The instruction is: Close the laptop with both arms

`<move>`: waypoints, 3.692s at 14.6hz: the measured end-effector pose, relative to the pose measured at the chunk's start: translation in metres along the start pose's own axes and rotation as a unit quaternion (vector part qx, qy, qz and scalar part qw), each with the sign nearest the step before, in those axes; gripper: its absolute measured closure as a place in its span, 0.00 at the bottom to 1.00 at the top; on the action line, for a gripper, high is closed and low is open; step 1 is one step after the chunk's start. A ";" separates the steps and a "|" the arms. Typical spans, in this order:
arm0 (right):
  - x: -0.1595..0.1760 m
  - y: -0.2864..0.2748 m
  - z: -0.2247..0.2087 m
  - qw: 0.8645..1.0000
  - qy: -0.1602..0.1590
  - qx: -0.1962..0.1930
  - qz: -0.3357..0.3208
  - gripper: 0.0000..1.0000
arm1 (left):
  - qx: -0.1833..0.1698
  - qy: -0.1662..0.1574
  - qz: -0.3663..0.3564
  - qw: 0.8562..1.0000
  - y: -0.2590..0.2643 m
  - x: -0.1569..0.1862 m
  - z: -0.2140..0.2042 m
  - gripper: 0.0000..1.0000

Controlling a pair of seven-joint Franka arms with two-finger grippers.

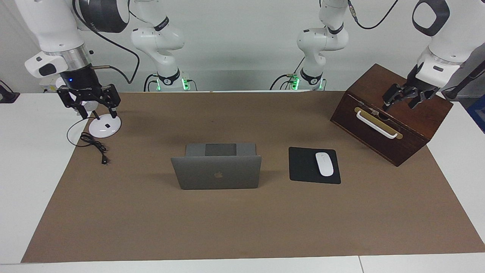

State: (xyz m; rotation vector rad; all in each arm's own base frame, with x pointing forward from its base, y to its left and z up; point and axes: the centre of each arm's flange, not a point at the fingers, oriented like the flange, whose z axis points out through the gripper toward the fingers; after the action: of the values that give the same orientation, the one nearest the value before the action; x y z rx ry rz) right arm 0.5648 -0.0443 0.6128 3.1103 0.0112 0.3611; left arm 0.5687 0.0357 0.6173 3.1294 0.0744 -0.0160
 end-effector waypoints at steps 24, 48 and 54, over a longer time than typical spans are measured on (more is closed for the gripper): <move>0.049 -0.030 0.031 0.989 0.127 -0.025 -0.072 0.99 | -0.022 0.069 -0.067 0.995 -0.003 0.015 -0.006 0.99; 0.058 -0.235 0.069 0.984 0.171 0.026 0.033 0.99 | -0.070 0.248 0.065 0.964 0.120 -0.100 0.172 0.99; 0.049 -0.268 0.075 0.984 0.170 0.027 0.050 0.99 | -0.086 0.276 0.121 0.950 0.169 -0.136 0.205 0.99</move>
State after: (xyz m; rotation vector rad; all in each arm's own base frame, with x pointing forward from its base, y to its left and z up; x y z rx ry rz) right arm 0.6283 0.2233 0.5476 3.0649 -0.1362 0.9047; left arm 0.4386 -0.1420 0.4152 2.8420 -0.2886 0.8149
